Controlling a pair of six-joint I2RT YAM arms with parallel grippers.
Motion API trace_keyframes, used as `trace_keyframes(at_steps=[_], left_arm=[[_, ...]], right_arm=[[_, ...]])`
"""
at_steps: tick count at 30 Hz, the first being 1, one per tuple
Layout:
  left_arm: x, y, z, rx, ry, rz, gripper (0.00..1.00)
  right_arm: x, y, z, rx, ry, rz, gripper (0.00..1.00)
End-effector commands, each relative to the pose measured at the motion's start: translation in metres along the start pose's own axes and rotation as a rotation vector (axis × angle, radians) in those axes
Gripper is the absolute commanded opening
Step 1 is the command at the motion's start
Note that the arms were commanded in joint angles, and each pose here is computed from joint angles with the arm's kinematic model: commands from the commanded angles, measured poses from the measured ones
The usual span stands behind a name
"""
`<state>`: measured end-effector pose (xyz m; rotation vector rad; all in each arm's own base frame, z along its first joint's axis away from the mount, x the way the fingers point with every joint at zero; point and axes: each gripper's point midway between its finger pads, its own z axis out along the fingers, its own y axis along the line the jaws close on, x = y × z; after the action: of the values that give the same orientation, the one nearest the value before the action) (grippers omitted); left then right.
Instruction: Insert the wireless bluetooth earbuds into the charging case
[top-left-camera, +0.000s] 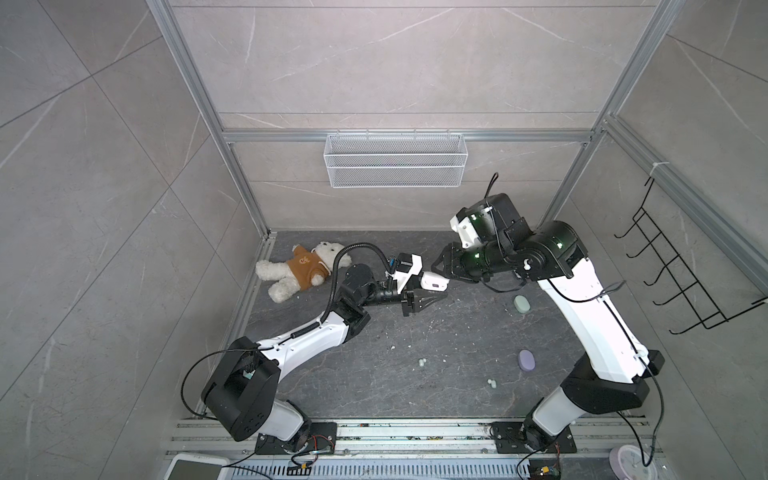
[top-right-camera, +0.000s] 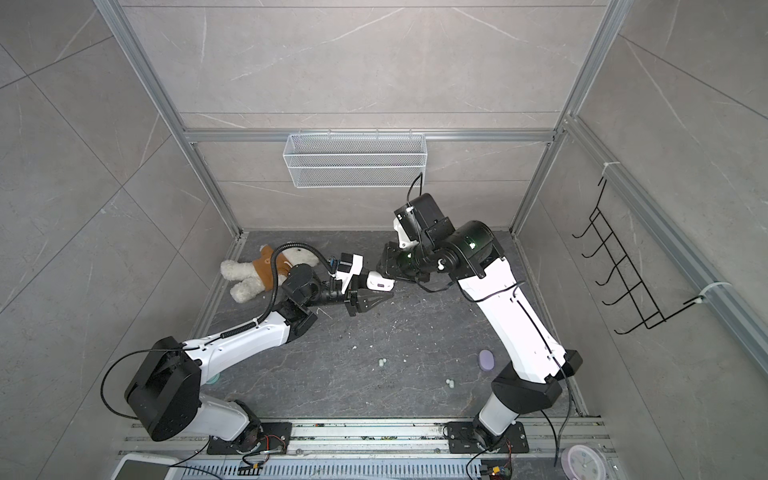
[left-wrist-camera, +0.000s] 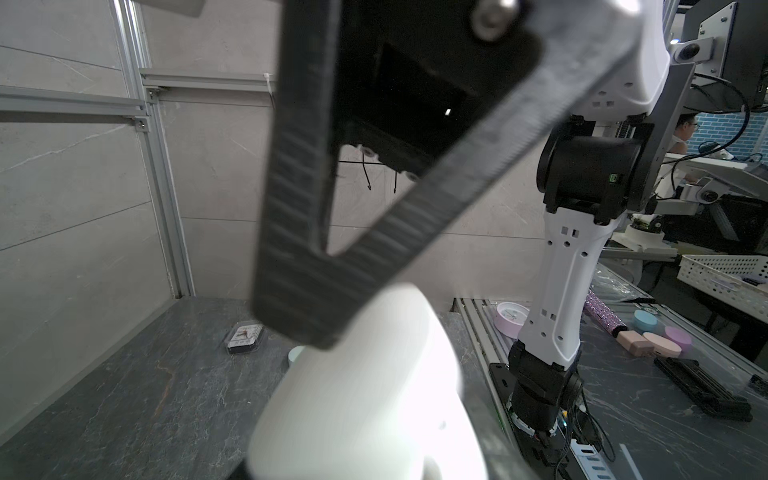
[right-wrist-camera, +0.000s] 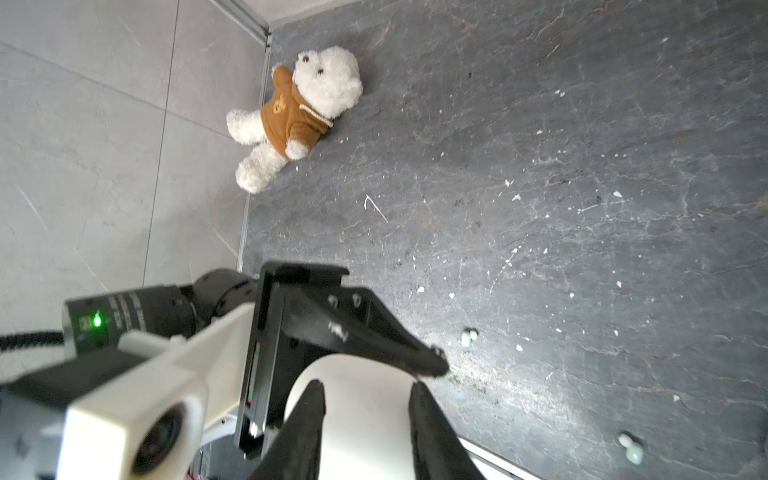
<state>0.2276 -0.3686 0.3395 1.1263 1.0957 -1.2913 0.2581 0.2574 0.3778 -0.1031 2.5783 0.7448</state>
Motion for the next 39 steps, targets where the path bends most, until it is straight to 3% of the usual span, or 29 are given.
trace_keyframes(at_steps=[1,7,12,19,28,39], left_arm=[[-0.022,-0.010,-0.003,0.019,-0.049,0.079,0.21],[-0.021,-0.010,-0.003,0.020,-0.046,0.081,0.21],[-0.015,-0.010,-0.003,0.017,-0.024,0.079,0.21],[-0.012,-0.011,-0.002,0.021,-0.010,0.078,0.21],[-0.011,-0.011,-0.001,0.022,-0.009,0.081,0.21],[-0.010,-0.010,0.000,0.023,-0.005,0.075,0.21]], right_arm=[[0.022,-0.006,-0.007,0.014,0.043,0.023,0.37],[0.024,-0.012,-0.005,0.032,0.034,0.054,0.41],[0.012,-0.010,-0.003,0.015,0.018,0.101,0.65],[0.015,-0.001,0.014,-0.022,0.080,0.090,0.76],[0.021,-0.011,0.023,0.052,0.136,0.062,0.77],[0.027,-0.009,0.028,0.055,0.170,0.042,0.69]])
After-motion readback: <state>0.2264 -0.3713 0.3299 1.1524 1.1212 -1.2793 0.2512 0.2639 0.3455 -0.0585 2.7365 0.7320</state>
